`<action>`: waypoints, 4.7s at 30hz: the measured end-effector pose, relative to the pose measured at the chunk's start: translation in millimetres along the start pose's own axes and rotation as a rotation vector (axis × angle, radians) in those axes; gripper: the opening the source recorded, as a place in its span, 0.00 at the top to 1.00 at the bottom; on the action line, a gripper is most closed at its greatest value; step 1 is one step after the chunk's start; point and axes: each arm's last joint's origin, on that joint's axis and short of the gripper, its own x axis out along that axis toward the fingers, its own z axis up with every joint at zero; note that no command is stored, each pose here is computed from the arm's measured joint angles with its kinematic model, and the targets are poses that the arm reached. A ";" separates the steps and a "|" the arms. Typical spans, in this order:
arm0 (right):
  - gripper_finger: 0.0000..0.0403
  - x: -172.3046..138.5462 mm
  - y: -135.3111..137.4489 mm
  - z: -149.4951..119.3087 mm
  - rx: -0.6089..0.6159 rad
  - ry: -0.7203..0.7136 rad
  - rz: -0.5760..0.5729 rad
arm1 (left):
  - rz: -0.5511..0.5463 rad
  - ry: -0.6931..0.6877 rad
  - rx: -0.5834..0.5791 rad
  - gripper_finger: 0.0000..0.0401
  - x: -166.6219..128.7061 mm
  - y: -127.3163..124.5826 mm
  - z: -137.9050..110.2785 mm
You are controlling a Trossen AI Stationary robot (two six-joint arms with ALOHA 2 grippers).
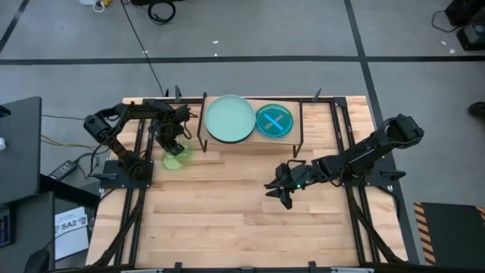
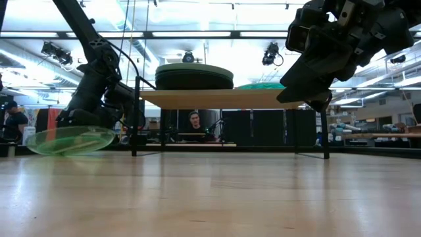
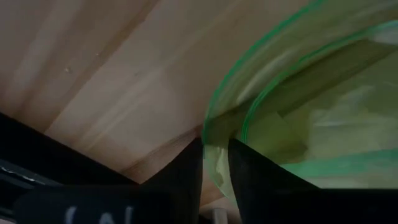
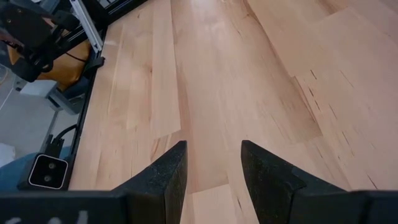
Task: Place and stack plates onto a shelf
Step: Stack the green plate on top of the blue plate on the shelf
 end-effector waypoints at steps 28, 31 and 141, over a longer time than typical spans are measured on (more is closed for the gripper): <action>0.61 0.0 0.0 0.0 0.000 0.000 0.000 | 0.028 0.029 -0.021 0.97 -17.7 1.8 4.5; 0.61 0.0 0.0 0.0 0.000 0.000 0.000 | 0.030 0.034 -0.050 0.97 -24.4 2.1 6.0; 0.61 -0.6 2.7 11.3 -0.009 -0.141 -0.011 | -0.153 0.053 -0.193 1.00 -109.5 -147.2 -152.1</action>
